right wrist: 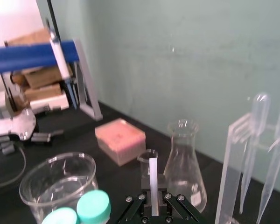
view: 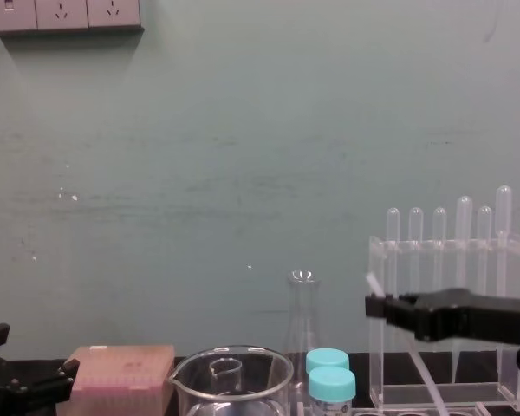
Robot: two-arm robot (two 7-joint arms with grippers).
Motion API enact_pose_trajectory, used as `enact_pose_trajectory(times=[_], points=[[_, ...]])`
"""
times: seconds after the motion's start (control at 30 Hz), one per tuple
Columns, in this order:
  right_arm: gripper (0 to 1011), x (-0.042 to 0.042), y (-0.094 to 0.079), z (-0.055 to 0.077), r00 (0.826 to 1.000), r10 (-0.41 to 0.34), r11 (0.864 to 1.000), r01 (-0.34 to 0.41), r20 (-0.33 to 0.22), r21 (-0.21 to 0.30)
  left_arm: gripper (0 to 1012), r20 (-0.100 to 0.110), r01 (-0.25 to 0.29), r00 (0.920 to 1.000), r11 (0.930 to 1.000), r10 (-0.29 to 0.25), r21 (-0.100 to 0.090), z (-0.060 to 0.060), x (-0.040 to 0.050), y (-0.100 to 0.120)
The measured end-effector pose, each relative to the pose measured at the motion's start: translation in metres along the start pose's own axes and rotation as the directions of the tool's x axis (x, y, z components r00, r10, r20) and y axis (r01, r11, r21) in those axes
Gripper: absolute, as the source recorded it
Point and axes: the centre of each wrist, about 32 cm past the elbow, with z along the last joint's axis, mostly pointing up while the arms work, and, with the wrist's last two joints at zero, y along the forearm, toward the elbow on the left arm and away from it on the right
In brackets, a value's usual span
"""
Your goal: Pick up the stirring rod with one hand, then place it down.
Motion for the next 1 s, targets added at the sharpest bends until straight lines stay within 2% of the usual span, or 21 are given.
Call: enact_pose_trajectory(times=[0.2, 0.23, 0.33, 0.37, 0.4, 0.43, 0.5, 0.53, 0.57, 0.6, 0.63, 0.67, 0.73, 0.83, 0.93, 1.0], points=[[70, 0.0032, -0.002, 0.006, 1.000, -0.011, 0.992, 0.009, 0.019, 0.123, 1000, 0.000, 0.000, 1.0000, 1.0000, 0.000, 0.000, 0.000, 0.0000, 0.000], [70, 0.0043, -0.001, 0.010, 1.000, -0.011, 0.986, 0.007, 0.023, 0.165, 1000, 0.000, 0.000, 1.0000, 1.0000, 0.000, 0.000, 0.000, 0.0000, 0.000], [70, 0.0063, 0.000, 0.015, 1.000, -0.007, 0.974, 0.001, 0.029, 0.225, 1000, 0.000, 0.000, 1.0000, 1.0000, 0.000, 0.000, 0.000, 0.0000, 0.000], [70, 0.0076, 0.001, 0.019, 0.999, -0.002, 0.963, -0.007, 0.033, 0.268, 1000, 0.000, 0.000, 1.0000, 1.0000, 0.000, 0.000, 0.000, 0.0000, 0.000], [70, 0.0083, 0.001, 0.021, 0.999, 0.002, 0.957, -0.012, 0.035, 0.290, 1000, 0.000, 0.000, 1.0000, 1.0000, 0.000, 0.000, 0.000, 0.0000, 0.000], [69, 0.0093, 0.002, 0.024, 0.999, 0.008, 0.943, -0.022, 0.041, 0.333, 1000, 0.000, 0.000, 1.0000, 1.0000, 0.000, 0.000, 0.000, 0.0000, 0.000], [69, 0.0097, 0.002, 0.027, 0.999, 0.014, 0.928, -0.032, 0.051, 0.371, 1000, 0.000, 0.000, 1.0000, 1.0000, 0.000, 0.000, 0.000, 0.0000, 0.000], [70, 0.0098, 0.002, 0.030, 0.997, 0.017, 0.911, -0.046, 0.073, 0.410, 1000, 0.000, 0.000, 1.0000, 1.0000, 0.000, 0.000, 0.000, 0.0000, 0.000], [70, 0.0098, 0.002, 0.030, 0.997, 0.017, 0.911, -0.046, 0.073, 0.410, 1000, 0.000, 0.000, 1.0000, 1.0000, 0.000, 0.000, 0.000, 0.0000, 0.000], [69, 0.0100, 0.002, 0.032, 0.995, 0.013, 0.894, -0.057, 0.102, 0.444, 1000, 0.000, 0.000, 1.0000, 1.0000, 0.000, 0.000, 0.000, 0.0000, 0.000], [70, 0.0101, 0.001, 0.032, 0.993, 0.011, 0.887, -0.063, 0.116, 0.458, 1000, 0.000, 0.000, 1.0000, 1.0000, 0.000, 0.000, 0.000, 0.0000, 0.000], [70, 0.0102, 0.000, 0.032, 0.989, 0.004, 0.872, -0.075, 0.146, 0.484, 1000, 0.000, 0.000, 1.0000, 1.0000, 0.000, 0.000, 0.000, 0.0000, 0.000], [70, 0.0106, -0.002, 0.031, 0.986, -0.003, 0.861, -0.083, 0.169, 0.501, 1000, 0.000, 0.000, 1.0000, 1.0000, 0.000, 0.000, 0.000, 0.0000, 0.000], [70, 0.0108, -0.006, 0.025, 0.982, -0.011, 0.856, -0.087, 0.187, 0.510, 1000, 0.000, 0.000, 1.0000, 1.0000, 0.000, 0.000, 0.000, 0.0000, 0.000], [70, 0.0111, -0.012, 0.017, 0.983, -0.018, 0.866, -0.077, 0.184, 0.494, 1000, 0.000, 0.000, 1.0000, 1.0000, 0.000, 0.000, 0.000, 0.0000, 0.000], [69, 0.0106, -0.017, 0.009, 0.985, -0.027, 0.881, -0.057, 0.171, 0.469, 1000, 0.000, 0.000, 1.0000, 1.0000, 0.000, 0.000, 0.000, 0.0000, 0.000]])
